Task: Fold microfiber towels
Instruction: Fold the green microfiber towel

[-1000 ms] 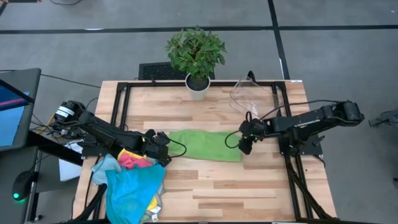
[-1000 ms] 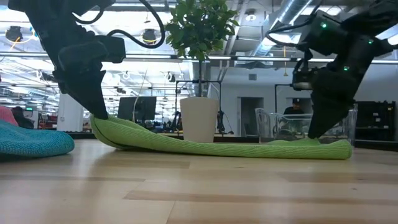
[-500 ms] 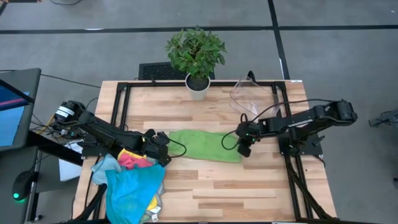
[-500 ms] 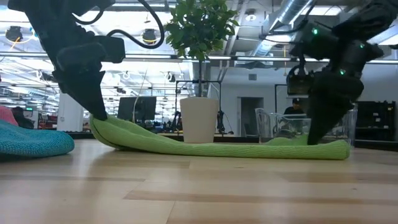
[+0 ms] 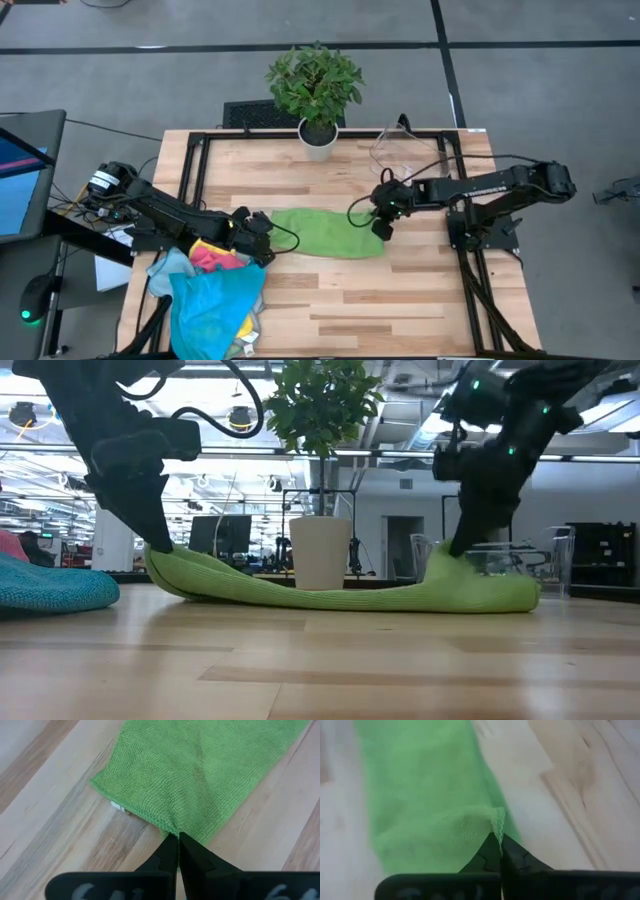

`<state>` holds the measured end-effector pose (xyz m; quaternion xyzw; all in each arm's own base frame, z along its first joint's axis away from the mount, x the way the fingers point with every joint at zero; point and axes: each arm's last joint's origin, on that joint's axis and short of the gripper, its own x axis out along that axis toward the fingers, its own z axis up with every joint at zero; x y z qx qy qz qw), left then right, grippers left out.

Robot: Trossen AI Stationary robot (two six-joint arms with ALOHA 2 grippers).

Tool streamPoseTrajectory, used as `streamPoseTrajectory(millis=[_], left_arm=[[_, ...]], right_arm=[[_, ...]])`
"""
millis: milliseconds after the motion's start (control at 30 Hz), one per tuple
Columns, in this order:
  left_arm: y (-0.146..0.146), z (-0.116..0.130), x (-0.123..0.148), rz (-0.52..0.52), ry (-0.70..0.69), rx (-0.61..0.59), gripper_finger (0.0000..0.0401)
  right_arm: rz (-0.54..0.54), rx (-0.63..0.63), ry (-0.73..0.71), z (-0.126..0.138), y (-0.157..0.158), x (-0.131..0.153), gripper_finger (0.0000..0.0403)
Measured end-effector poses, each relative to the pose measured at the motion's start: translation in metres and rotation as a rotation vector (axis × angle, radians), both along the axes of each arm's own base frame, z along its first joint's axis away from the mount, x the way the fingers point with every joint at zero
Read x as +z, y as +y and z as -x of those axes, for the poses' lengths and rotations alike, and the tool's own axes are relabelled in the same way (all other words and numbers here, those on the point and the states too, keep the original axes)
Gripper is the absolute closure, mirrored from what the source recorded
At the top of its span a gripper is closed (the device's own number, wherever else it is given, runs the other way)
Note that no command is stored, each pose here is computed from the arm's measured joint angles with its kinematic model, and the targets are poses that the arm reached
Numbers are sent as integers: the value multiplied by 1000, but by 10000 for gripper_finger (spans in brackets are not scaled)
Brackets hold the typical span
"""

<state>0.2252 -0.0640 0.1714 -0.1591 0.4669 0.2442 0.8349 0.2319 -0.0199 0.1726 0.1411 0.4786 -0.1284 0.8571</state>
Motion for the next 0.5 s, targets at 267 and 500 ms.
streamPoseTrajectory(millis=[267, 500], left_arm=[[0, 0, 0, -1, 5, 0, 401], [0, 1, 0, -2, 8, 1, 401]], right_arm=[[-23, -55, 153, -5, -13, -34, 331], [-37, -64, 61, 4, -10, -8, 270]])
